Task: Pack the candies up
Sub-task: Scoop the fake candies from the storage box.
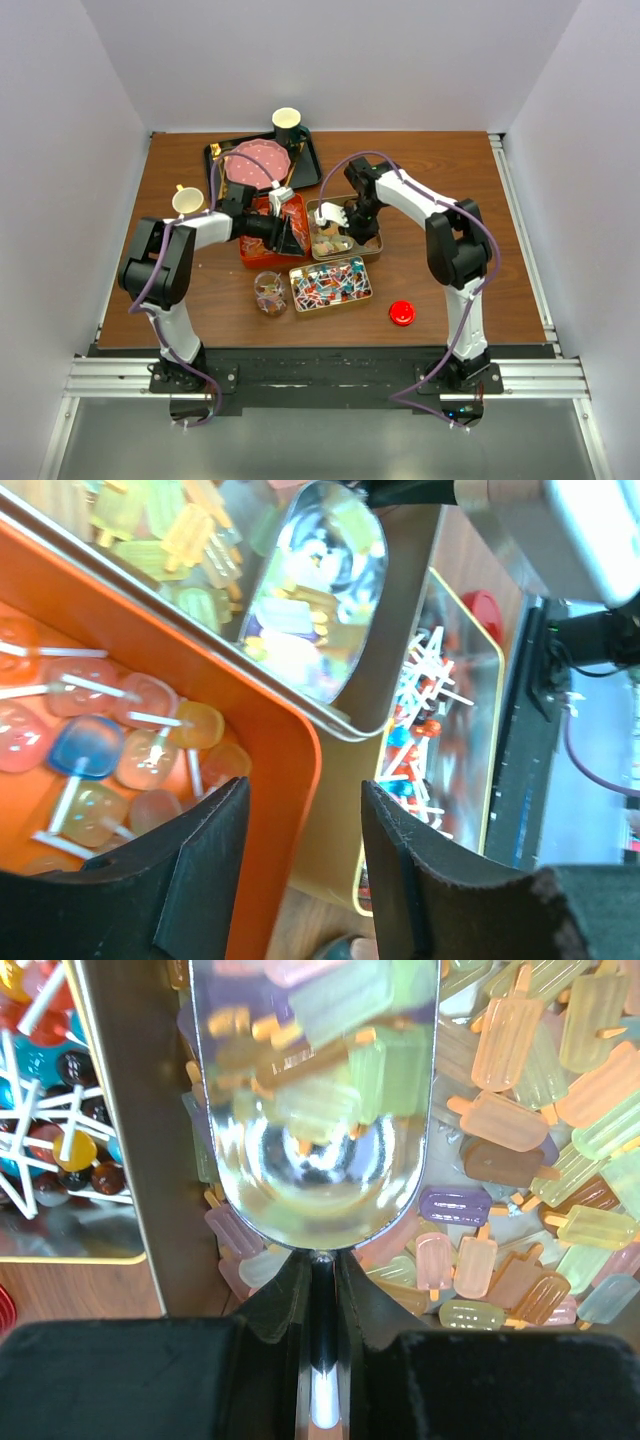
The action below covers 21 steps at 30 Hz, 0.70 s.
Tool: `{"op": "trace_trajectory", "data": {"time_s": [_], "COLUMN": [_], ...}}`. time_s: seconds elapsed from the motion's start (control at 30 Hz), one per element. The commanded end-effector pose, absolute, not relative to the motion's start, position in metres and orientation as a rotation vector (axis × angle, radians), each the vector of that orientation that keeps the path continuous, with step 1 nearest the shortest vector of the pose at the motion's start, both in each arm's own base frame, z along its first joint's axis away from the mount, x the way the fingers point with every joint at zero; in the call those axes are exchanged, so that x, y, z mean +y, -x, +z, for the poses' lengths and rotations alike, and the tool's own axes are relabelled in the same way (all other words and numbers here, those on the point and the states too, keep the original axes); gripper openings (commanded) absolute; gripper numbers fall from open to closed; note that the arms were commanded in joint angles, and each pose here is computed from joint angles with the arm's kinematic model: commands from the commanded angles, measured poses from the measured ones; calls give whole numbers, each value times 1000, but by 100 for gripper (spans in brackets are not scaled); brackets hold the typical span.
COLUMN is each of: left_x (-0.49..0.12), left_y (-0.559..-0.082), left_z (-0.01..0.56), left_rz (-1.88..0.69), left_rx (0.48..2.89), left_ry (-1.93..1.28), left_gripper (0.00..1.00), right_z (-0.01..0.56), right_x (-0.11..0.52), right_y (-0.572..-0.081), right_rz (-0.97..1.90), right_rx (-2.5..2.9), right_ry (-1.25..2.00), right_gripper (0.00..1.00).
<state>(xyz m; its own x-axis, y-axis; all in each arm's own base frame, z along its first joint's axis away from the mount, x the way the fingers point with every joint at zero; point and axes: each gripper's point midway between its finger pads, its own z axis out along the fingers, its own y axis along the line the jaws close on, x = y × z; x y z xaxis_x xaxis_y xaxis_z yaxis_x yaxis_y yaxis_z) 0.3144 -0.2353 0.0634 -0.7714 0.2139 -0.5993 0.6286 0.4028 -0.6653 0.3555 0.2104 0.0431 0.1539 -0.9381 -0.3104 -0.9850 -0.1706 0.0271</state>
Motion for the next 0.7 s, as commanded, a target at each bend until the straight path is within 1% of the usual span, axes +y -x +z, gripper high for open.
{"op": "trace_trajectory", "data": {"time_s": [0.0, 0.3, 0.63, 0.67], "left_x": [-241, -241, -220, -217], "left_y": [-314, -313, -353, -355], "left_z": [98, 129, 140, 139], "left_rz": [-1438, -1555, -1408, -1389], "left_rx": [2138, 2068, 2073, 2082], "left_ry": [-784, -875, -903, -899], "left_gripper": [53, 54, 54, 54], "right_z": [69, 76, 81, 88], "right_x": [231, 221, 207, 207], "right_y": [-352, -354, -361, -362], "right_rz": [505, 532, 488, 492], "right_rx": [1793, 1804, 1904, 1911], "right_ry": [2133, 2042, 2000, 2006], "right_gripper": [0, 0, 0, 0]}}
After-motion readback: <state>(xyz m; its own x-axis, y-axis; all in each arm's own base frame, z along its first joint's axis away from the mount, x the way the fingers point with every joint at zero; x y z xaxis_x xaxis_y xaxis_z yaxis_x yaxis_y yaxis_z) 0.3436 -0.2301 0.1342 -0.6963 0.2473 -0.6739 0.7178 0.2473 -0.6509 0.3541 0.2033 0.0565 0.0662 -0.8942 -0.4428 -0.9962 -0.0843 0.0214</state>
